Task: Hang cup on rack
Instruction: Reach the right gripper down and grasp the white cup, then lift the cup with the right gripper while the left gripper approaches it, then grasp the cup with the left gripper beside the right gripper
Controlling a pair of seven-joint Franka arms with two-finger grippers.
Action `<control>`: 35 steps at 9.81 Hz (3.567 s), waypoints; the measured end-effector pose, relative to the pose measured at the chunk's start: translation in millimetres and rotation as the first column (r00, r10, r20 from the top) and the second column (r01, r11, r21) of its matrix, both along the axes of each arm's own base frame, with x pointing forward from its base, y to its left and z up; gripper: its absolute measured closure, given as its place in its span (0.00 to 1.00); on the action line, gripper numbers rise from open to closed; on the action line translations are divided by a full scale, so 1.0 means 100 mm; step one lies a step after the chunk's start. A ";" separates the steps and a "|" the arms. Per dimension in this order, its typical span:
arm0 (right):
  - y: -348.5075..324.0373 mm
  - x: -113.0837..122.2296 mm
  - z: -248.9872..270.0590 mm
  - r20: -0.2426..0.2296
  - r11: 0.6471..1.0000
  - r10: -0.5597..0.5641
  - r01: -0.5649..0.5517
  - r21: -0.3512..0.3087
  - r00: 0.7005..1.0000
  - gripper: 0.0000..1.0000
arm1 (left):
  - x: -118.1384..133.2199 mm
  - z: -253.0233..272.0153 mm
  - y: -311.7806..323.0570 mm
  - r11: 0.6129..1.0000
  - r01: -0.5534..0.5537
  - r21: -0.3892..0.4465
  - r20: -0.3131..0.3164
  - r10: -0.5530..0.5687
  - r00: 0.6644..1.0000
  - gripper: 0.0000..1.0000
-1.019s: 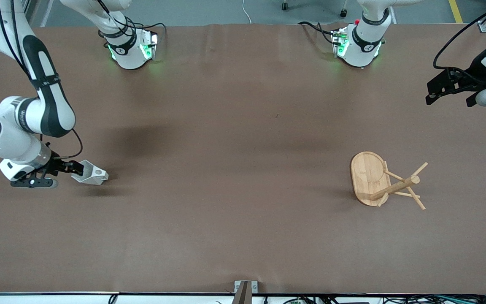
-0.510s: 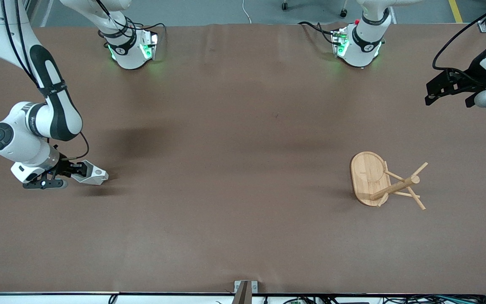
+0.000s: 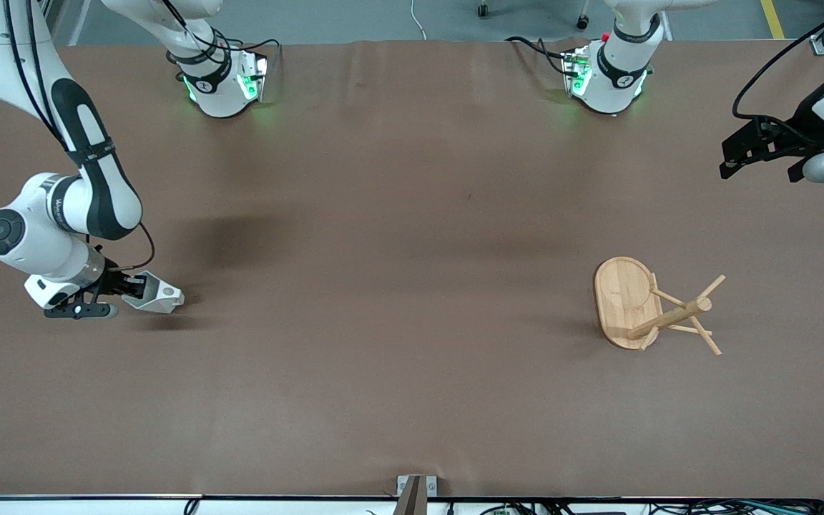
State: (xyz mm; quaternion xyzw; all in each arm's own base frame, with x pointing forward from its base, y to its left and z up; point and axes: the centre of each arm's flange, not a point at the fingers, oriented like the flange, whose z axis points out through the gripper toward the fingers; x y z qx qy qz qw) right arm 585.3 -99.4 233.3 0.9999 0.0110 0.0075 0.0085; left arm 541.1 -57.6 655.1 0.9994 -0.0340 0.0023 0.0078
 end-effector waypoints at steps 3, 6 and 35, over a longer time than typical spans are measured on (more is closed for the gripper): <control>0.02 0.18 0.31 -0.066 0.999 0.032 -0.030 0.026 0.997 0.96 | 0.02 -0.04 -0.03 1.000 0.005 0.000 -0.008 -0.005 1.000 0.00; 0.22 0.49 1.28 -0.143 0.972 -0.007 0.040 0.232 0.990 0.96 | 0.03 -0.08 -0.10 1.000 0.019 -0.001 -0.015 -0.019 1.000 0.00; 4.41 -0.24 1.63 -0.390 0.230 0.295 0.332 0.915 0.872 0.96 | -0.36 -0.85 -4.05 0.589 0.779 -0.216 0.277 -0.728 0.627 0.00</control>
